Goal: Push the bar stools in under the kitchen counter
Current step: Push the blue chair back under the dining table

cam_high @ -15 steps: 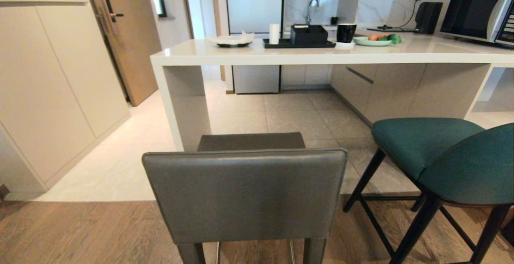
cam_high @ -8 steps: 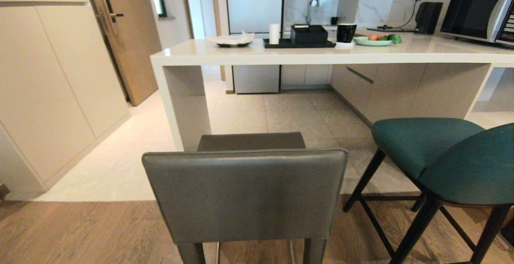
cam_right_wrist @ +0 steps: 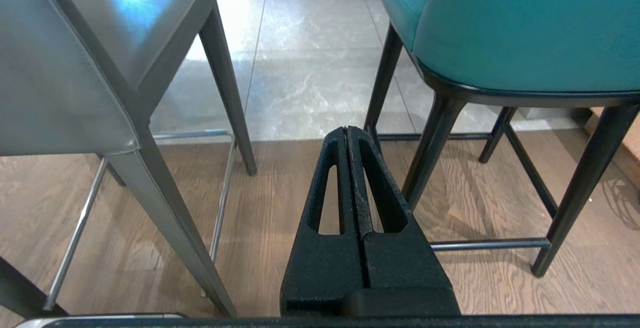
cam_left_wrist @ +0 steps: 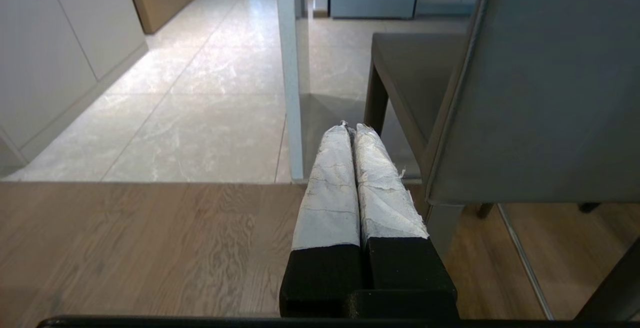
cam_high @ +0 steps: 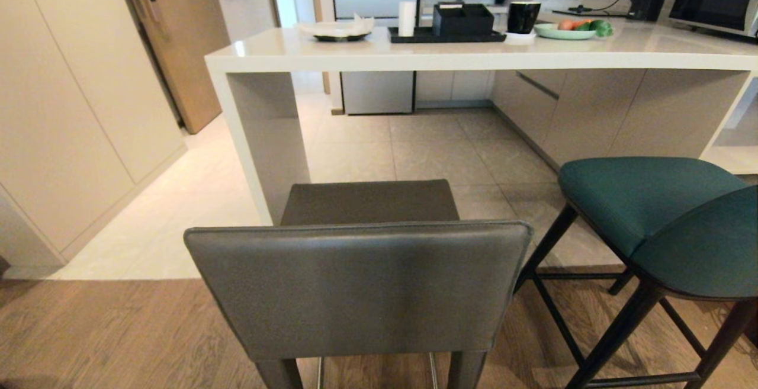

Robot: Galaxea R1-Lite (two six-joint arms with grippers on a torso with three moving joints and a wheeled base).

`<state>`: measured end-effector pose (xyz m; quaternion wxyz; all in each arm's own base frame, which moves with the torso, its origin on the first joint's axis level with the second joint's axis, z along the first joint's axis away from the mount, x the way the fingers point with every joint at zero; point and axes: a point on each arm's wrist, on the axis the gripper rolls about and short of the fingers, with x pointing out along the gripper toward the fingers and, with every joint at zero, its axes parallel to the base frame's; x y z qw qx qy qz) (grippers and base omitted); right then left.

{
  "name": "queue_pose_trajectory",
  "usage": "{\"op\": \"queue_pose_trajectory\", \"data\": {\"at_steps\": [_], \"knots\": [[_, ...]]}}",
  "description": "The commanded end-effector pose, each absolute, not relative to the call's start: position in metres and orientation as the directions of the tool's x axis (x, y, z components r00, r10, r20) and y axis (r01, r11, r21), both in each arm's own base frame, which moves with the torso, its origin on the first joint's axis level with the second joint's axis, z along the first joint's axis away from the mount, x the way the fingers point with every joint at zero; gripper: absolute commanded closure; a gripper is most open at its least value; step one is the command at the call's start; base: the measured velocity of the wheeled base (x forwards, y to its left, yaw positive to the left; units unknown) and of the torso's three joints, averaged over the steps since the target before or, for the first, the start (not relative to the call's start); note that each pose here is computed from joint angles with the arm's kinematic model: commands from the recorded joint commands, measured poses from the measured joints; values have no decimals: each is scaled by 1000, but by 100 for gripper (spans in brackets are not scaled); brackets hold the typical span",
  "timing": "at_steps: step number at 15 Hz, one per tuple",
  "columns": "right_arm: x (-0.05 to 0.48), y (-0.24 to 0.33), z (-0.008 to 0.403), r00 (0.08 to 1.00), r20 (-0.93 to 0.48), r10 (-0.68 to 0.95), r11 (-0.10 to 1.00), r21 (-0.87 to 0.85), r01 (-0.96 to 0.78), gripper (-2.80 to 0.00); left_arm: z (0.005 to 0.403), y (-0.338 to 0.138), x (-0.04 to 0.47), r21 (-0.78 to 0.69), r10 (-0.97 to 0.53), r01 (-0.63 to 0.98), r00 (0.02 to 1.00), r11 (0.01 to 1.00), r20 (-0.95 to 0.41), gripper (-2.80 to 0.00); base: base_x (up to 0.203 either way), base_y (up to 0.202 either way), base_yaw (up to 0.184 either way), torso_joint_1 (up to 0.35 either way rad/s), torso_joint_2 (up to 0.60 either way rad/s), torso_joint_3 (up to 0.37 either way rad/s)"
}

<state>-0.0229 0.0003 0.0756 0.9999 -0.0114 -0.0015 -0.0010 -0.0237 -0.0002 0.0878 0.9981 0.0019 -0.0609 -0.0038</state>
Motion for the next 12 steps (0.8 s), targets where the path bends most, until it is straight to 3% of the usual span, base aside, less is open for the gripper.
{"op": "queue_pose_trajectory", "data": {"at_steps": [1,12], "knots": [[-23,0,76,1000,2,-2,1000,-23,2,0,77,0,-20,4,-8,7,997,1000,81,0,0,0,0,8,5,-107],[-23,0,76,1000,2,-2,1000,-18,2,0,78,0,-20,2,-8,7,996,1000,89,0,0,0,0,0,0,-8]]}}
